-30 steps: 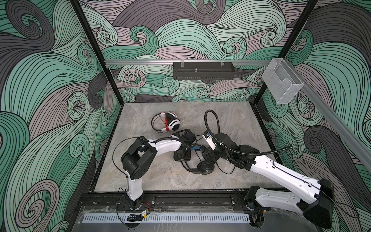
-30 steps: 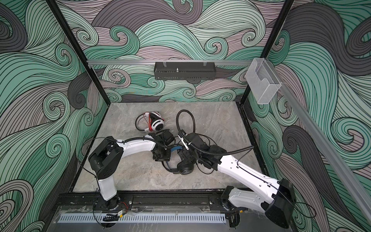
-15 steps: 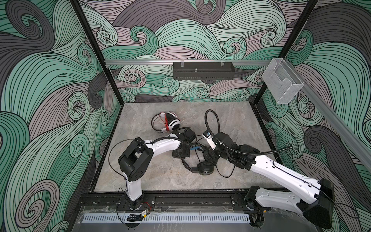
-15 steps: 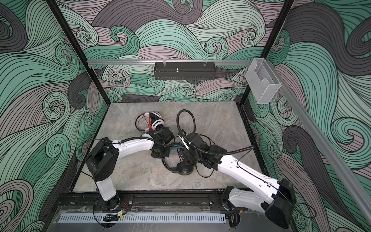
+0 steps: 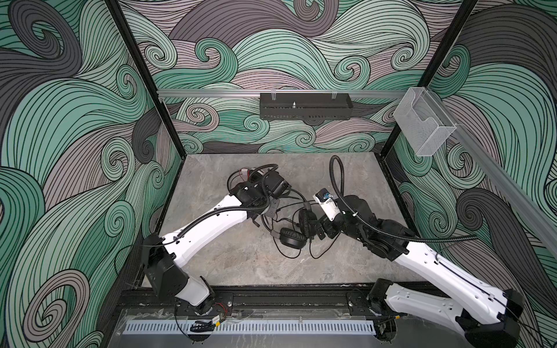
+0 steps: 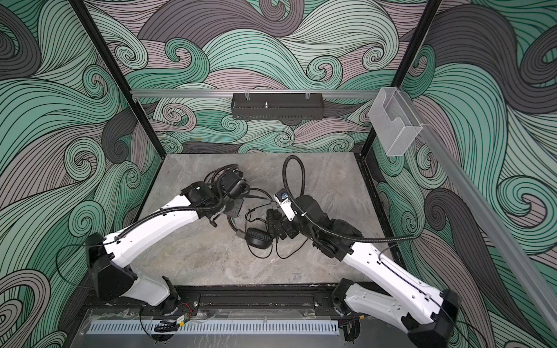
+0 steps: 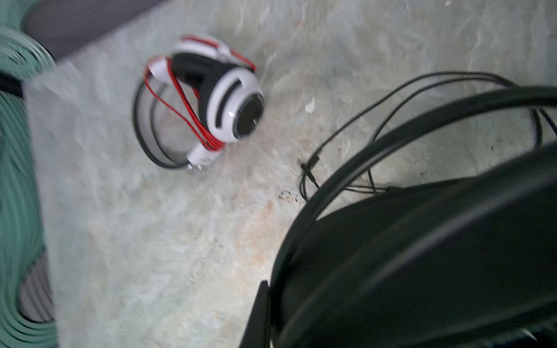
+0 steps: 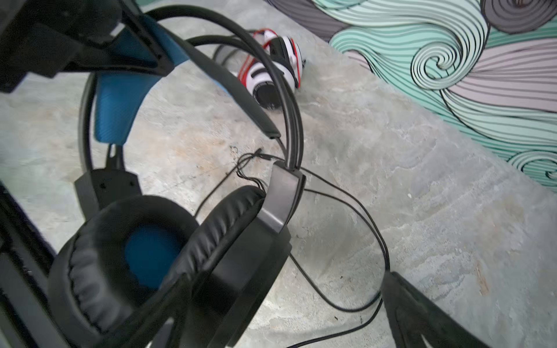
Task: Wrap the headphones
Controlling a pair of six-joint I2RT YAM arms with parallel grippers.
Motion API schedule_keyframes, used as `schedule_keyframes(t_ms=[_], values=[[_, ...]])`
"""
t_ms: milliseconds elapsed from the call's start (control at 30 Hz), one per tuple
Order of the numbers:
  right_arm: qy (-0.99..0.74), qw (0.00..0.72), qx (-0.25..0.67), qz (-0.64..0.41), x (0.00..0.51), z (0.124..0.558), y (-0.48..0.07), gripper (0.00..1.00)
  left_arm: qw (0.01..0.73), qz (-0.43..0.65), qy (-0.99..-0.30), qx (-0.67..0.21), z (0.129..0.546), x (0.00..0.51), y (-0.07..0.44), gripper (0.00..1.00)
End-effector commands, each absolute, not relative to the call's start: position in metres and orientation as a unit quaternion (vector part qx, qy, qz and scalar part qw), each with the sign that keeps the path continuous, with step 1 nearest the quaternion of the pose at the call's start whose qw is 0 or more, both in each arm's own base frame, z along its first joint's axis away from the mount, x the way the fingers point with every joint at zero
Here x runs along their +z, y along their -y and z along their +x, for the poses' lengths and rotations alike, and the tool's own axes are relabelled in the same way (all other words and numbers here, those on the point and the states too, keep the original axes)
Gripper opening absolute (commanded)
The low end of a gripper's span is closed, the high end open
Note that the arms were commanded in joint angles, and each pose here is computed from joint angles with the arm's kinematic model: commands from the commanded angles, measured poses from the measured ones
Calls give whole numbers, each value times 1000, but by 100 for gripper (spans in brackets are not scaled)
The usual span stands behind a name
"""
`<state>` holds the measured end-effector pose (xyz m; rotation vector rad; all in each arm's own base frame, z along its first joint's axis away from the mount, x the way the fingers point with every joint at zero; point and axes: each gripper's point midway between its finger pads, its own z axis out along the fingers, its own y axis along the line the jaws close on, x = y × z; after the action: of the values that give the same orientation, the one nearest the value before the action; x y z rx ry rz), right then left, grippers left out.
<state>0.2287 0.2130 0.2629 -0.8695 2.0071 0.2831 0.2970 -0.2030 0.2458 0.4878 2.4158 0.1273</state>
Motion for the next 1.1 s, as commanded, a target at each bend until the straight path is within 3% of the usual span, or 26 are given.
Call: schedule_keyframes(t_ms=[0,233,467,633,933,1067], values=[[-768,492,172,-371,307,216,-225,99,405,211,-885,85,306,313,180,0],[-744,506,241,-364,330,195,-229,99,449,154,-878,56,319,378,166,0],[-747,483,269,-369,306,190,-237,99,484,123,-866,-3,323,421,172,0],[-736,506,290,-343,307,202,-244,99,499,120,-857,-56,317,441,176,0],[-742,478,319,-345,291,213,-263,99,505,91,-847,-136,298,459,170,0],[-747,466,343,-327,283,218,-265,88,507,71,-843,-162,295,466,163,0]])
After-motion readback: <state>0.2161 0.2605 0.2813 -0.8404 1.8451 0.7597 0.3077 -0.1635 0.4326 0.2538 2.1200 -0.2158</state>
